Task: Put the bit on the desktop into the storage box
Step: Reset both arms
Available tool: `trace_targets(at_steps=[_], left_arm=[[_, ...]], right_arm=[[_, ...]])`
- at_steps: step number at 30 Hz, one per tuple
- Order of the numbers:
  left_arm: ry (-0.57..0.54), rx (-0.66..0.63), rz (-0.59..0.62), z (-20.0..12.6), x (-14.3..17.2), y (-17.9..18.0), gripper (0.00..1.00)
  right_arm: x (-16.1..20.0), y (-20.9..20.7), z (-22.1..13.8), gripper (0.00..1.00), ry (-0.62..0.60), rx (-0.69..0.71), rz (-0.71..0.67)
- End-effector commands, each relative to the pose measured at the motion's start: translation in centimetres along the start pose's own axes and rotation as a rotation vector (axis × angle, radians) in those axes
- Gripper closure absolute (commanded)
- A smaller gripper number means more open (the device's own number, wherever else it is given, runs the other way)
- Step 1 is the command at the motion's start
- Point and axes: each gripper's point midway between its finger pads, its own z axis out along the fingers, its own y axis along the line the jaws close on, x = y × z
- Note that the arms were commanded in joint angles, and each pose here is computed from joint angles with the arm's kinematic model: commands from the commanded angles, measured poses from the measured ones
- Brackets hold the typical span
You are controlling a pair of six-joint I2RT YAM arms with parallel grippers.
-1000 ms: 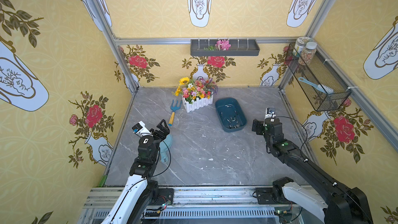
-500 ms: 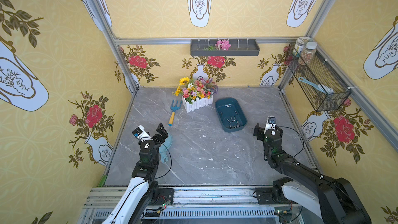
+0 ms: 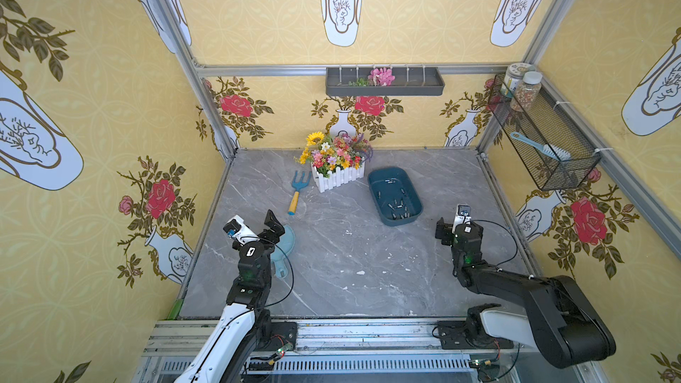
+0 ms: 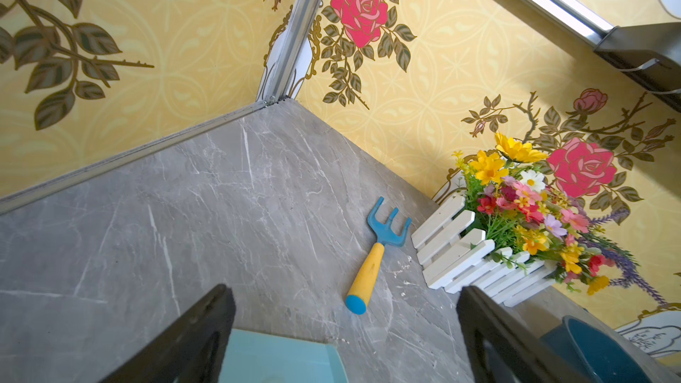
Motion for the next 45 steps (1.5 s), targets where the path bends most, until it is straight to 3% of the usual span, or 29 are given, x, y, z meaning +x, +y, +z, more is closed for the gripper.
trace_targets(at_steps=[1, 10, 20, 25, 34, 45], left_arm=[[-0.068, -0.059, 0.065, 0.2, -1.3, 0.8, 0.00], [-0.103, -0.144, 0.185, 1.3, -0.3, 2.5, 0.00], [-0.058, -0.038, 0.312, 4.1, 1.3, 1.2, 0.00], [-0.035, 0.013, 0.304, 4.1, 3.2, 1.9, 0.00], [-0.021, 0.089, 0.336, 4.0, 3.7, 0.8, 0.00], [-0.018, 0.087, 0.339, 4.2, 3.7, 0.7, 0.00]], right_arm=[[-2.5, 0.5, 0.4, 0.03, -0.117, -0.047, 0.059], [-1.6, -0.4, 2.5, 0.03, -0.038, -0.050, 0.107], [-1.5, -0.5, 2.5, 0.03, -0.032, -0.047, 0.109], [-1.5, -0.5, 2.5, 0.03, -0.032, -0.045, 0.107], [-1.5, -0.4, 2.5, 0.03, -0.031, -0.046, 0.105], [-1.6, -0.4, 2.4, 0.03, -0.035, -0.045, 0.102]])
